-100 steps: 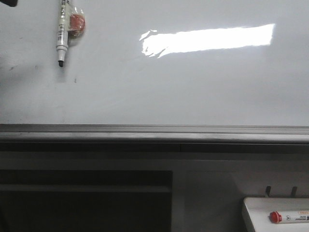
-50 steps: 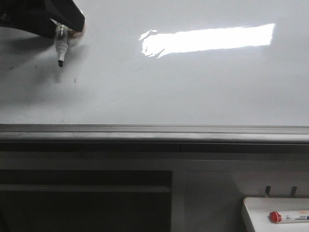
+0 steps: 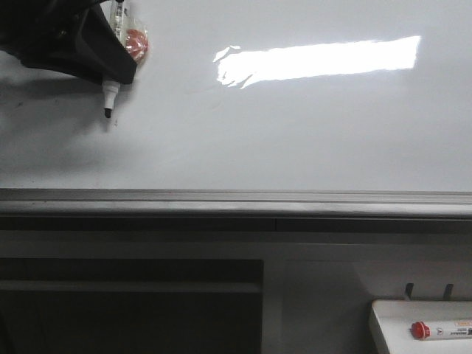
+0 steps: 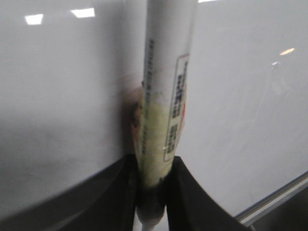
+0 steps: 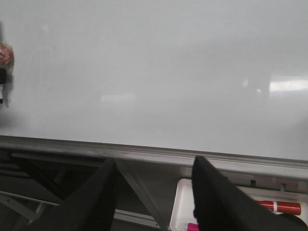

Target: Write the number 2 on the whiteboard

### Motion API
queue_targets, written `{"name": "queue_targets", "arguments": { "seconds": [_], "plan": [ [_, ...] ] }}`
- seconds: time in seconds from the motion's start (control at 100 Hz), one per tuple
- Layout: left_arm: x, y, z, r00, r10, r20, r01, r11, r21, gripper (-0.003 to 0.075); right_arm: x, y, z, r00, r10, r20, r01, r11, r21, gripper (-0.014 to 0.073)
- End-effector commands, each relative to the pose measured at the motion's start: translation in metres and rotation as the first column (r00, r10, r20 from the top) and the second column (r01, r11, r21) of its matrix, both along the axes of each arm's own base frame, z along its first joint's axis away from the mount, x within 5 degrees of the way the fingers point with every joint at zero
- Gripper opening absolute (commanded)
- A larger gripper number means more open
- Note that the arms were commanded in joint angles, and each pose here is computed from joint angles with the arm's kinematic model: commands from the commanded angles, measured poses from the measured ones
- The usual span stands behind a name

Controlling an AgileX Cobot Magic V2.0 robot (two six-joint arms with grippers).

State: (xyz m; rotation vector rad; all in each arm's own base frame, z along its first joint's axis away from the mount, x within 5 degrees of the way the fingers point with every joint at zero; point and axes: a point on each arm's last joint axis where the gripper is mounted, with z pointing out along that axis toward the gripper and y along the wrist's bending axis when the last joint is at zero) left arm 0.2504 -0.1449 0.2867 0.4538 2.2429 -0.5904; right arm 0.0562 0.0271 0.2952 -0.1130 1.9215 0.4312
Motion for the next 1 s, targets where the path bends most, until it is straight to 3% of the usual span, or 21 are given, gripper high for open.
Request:
{"name": "queue_targets", "arguments": {
  "seconds": [0.0, 0.14, 0.21, 0.32, 0.38, 0.5, 0.58, 0.65, 0.79, 0.99],
  "plan": [
    [-0.010, -0.003, 0.024, 0.997, -0.031, 0.071, 0.033, 0.999, -0.032, -0.0020, 0.001, 0.001, 0.023, 0.991, 0.038, 0.131, -0.033, 0.999, -0.035, 0.0317],
    [-0.047, -0.010, 0.047, 0.950, -0.255, 0.181, 0.249, 0.967, 0.055, -0.0020, 0.000, 0.013, 0.045, 0.950, 0.215, 0.227, -0.191, 0.974, -0.124, 0.0317],
    [-0.071, -0.013, 0.056, 0.870, -0.429, 0.243, 0.400, 0.902, 0.161, -0.0020, 0.002, 0.021, 0.058, 0.912, 0.326, 0.250, -0.287, 0.941, -0.180, 0.0317],
    [-0.103, -0.012, 0.064, 0.697, -0.659, 0.283, 0.561, 0.746, 0.359, -0.0020, 0.010, 0.036, 0.080, 0.837, 0.467, 0.286, -0.403, 0.878, -0.257, 0.0317],
    [-0.115, -0.010, 0.067, 0.624, -0.728, 0.284, 0.584, 0.676, 0.449, -0.0020, 0.014, 0.045, 0.088, 0.785, 0.548, 0.290, -0.460, 0.828, -0.320, 0.0318],
    [-0.128, -0.005, 0.073, 0.542, -0.785, 0.301, 0.564, 0.605, 0.562, -0.0020, 0.024, 0.074, 0.096, 0.666, 0.702, 0.253, -0.590, 0.703, -0.396, 0.0340],
    [-0.133, -0.003, 0.075, 0.514, -0.800, 0.309, 0.556, 0.585, 0.591, -0.0020, 0.030, 0.097, 0.096, 0.598, 0.771, 0.216, -0.658, 0.627, -0.417, 0.0362],
    [-0.136, -0.003, 0.076, 0.504, -0.804, 0.314, 0.559, 0.581, 0.591, -0.0020, 0.037, 0.118, 0.097, 0.563, 0.801, 0.203, -0.689, 0.591, -0.420, 0.0371],
    [-0.138, -0.002, 0.074, 0.503, -0.815, 0.288, 0.578, 0.565, 0.589, -0.0020, 0.052, 0.154, 0.101, 0.538, 0.816, 0.211, -0.702, 0.572, -0.425, 0.0371],
    [-0.138, -0.002, 0.074, 0.504, -0.815, 0.284, 0.585, 0.565, 0.582, -0.0020, 0.069, 0.186, 0.091, 0.522, 0.844, 0.125, -0.740, 0.520, -0.427, 0.0370]
  ]
}}
